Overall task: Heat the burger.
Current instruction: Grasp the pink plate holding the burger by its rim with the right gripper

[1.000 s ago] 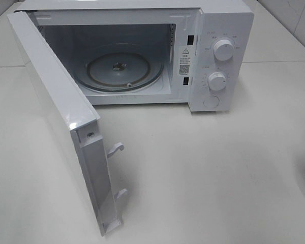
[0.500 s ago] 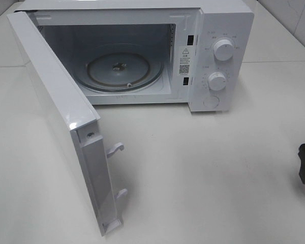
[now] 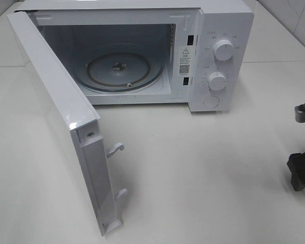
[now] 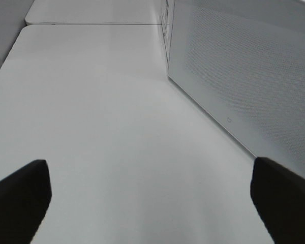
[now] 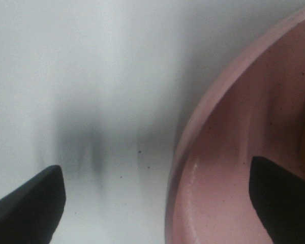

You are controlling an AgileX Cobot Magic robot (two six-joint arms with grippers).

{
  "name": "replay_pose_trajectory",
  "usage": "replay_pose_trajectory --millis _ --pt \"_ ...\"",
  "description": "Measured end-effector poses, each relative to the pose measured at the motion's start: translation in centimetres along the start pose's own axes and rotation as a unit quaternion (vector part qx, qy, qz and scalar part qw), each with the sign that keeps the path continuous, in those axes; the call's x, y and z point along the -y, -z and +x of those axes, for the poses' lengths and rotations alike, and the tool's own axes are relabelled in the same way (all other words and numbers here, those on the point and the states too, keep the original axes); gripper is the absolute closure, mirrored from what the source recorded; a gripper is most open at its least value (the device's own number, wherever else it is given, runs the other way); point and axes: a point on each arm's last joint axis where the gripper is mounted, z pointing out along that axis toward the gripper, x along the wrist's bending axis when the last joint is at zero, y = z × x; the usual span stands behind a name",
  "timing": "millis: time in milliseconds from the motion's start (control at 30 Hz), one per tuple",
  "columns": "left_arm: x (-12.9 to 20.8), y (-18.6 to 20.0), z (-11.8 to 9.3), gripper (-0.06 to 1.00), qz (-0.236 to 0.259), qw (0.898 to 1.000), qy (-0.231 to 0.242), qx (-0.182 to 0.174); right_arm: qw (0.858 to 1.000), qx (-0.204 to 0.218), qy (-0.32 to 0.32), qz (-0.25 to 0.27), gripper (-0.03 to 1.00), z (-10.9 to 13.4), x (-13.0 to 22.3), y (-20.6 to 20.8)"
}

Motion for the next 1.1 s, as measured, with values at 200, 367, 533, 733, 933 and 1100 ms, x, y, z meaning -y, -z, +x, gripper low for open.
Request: replay_pose_trajectory --millis 200,367,533,733,933,1100 --pt "0.0 0.0 0.0 -0.05 0.000 1.000 0.000 0.000 1.000 -0.001 0.004 0.007 0.10 0.1 -0.2 -1.2" --pt "0.0 0.0 0.0 -0.05 0.000 1.000 0.000 0.000 1.000 -0.001 0.004 0.007 0.12 0.1 -0.2 -1.2" --pt "0.0 0.0 0.0 -0.05 0.000 1.000 0.000 0.000 1.000 0.002 -0.006 0.005 0.27 0.1 -0.2 -1.2" --pt "0.0 0.0 0.0 -0.05 0.000 1.000 0.000 0.000 1.000 0.016 -0.004 0.009 0.71 -0.2 -0.2 -1.2" --pt "0.0 0.0 0.0 -0.05 0.000 1.000 0.000 0.000 1.000 0.020 0.001 0.016 0.91 -0.3 0.0 -1.2" --pt "0.0 0.0 0.0 -0.05 0.000 1.000 0.000 0.000 0.999 0.023 -0.002 0.021 0.92 -0.3 0.0 -1.1"
